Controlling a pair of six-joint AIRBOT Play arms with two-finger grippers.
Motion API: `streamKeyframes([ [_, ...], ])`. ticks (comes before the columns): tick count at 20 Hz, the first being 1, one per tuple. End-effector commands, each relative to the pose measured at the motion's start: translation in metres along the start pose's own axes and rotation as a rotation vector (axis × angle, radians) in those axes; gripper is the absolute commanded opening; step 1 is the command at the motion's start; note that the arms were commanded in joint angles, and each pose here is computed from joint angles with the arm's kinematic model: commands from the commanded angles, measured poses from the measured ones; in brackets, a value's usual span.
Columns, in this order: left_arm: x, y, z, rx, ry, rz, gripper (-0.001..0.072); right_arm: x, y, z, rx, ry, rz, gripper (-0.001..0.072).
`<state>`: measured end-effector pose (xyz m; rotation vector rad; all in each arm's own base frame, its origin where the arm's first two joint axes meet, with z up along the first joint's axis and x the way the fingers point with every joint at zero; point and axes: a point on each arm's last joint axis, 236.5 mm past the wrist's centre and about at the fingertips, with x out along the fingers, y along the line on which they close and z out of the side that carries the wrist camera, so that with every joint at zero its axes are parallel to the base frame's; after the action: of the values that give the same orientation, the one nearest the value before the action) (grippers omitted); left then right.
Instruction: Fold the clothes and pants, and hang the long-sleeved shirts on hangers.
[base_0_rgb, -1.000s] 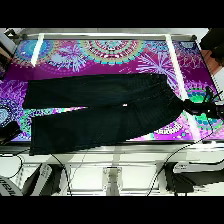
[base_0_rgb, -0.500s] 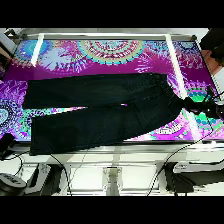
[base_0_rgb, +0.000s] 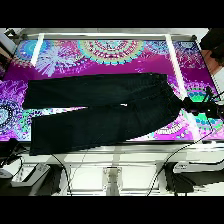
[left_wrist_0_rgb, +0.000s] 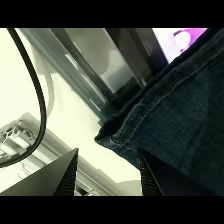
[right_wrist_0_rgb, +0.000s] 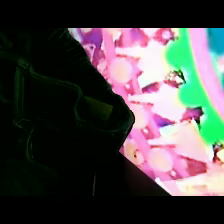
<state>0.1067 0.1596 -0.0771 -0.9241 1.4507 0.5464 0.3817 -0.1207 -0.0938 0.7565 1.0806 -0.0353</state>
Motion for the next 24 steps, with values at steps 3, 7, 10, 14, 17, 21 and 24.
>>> streamKeyframes([
  [3,0.013,-0.011,0.005,0.156,0.016,-0.067,0.0402,0.000,0.007,-0.011,0.024,0.048,0.029,0.0025],
  [7,0.023,-0.013,0.006,0.198,0.039,-0.093,0.0400,-0.001,0.010,-0.015,0.050,0.064,0.038,0.0025],
  [10,0.028,-0.012,0.004,0.218,0.062,-0.103,0.0397,-0.001,0.011,-0.018,0.050,0.076,0.045,0.0025],
  [14,0.041,-0.017,-0.001,0.253,0.119,-0.113,0.0397,-0.001,0.012,-0.019,0.050,0.082,0.048,0.0025],
  [17,0.049,-0.026,-0.005,0.302,0.165,-0.121,0.0318,-0.001,0.015,-0.023,0.051,0.098,0.059,0.0025],
  [21,0.042,-0.050,-0.013,0.353,0.219,-0.169,0.0034,-0.011,0.028,-0.027,0.050,0.140,0.092,0.0024],
  [24,0.001,-0.063,0.006,0.221,0.222,-0.192,0.0034,-0.045,0.025,-0.022,0.041,0.180,0.009,0.0024],
])
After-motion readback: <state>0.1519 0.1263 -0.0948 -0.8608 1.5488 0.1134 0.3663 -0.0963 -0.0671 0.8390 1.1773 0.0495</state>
